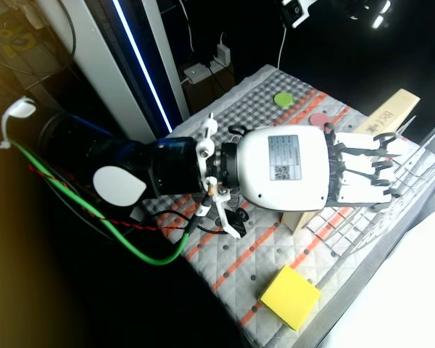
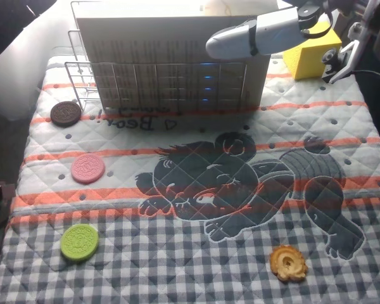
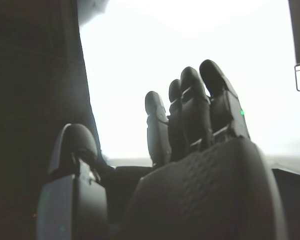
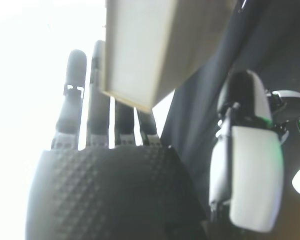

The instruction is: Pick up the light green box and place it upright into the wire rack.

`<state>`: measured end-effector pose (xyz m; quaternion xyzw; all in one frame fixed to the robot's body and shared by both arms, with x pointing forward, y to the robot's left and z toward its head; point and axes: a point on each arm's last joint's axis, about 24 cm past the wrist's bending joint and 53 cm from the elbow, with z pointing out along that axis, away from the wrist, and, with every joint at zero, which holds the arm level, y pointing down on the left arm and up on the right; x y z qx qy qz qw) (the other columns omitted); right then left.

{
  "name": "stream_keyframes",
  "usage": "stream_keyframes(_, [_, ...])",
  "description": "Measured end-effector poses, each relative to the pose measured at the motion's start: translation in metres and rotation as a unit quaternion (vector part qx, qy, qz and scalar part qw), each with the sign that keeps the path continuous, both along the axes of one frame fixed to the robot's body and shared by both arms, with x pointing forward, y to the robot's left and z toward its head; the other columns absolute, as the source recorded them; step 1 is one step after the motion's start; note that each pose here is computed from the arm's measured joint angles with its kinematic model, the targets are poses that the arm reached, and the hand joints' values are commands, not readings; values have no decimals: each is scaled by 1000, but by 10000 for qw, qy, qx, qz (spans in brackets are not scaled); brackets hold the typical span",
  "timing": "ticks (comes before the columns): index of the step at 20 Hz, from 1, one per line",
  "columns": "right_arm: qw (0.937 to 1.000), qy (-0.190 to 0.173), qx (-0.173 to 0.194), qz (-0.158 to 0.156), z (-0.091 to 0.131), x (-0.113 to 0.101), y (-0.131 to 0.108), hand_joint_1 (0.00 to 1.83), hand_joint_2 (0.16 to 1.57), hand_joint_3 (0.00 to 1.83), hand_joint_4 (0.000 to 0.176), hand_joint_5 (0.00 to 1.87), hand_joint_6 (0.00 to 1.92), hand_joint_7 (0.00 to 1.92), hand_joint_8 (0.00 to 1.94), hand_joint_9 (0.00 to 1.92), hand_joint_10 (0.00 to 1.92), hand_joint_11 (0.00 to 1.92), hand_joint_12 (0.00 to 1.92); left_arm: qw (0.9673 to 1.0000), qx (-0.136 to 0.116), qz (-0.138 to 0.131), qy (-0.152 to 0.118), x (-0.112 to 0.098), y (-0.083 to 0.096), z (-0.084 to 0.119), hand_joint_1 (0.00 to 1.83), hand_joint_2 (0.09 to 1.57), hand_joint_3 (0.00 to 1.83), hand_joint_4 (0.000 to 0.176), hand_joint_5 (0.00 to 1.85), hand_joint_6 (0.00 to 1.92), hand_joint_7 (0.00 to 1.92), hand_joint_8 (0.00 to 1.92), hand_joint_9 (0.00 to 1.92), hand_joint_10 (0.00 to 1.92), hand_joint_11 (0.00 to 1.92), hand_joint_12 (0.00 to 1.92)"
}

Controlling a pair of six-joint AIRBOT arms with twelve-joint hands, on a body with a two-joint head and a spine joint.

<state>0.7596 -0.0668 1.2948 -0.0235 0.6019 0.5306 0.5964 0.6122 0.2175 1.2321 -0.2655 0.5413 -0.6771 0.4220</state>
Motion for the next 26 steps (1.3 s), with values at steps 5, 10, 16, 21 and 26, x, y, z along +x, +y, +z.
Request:
stream_keyframes(5, [10000, -4, -33, 16, -3, -3, -3, 338, 933, 1, 48, 0, 0, 196, 1, 212, 7, 0, 630, 10000, 4, -5, -7, 0, 0, 0, 577, 1024, 0, 32, 506, 8, 329, 5, 335, 4, 0, 651])
stream_keyframes(10, [9995, -97, 285, 15, 7, -23, -38, 366, 919, 1, 119, 0, 0, 83, 1, 20, 3, 0, 165, 10000, -51, 17, -64, 0, 2, 4, 579, 1028, 1, 64, 486, 0, 332, 1, 338, 1, 0, 727])
stream_keyframes(16, [9946, -134, 1005, 233, 13, -88, -86, 457, 975, 11, 155, 0, 0, 59, 2, 0, 0, 0, 0, 9995, -227, 45, -203, -10, 6, 9, 592, 1035, 0, 112, 411, 2, 284, 1, 254, 2, 0, 606])
stream_keyframes(21, [9893, 207, 1378, 442, -20, -137, -100, 475, 965, 8, 117, 28, 9, 109, 13, 96, 26, 41, 18, 9972, -524, 117, -522, -20, 14, 25, 761, 999, 0, 27, 466, 2, 301, 3, 260, 2, 0, 600])
stream_keyframes(26, [9852, 406, 1650, 214, -38, -146, -120, 540, 997, 0, 76, 134, 3, 312, 7, 298, 7, 219, 53, 9946, -731, 85, -733, -30, 16, 27, 613, 1019, 0, 55, 215, 0, 277, 0, 298, 4, 0, 620])
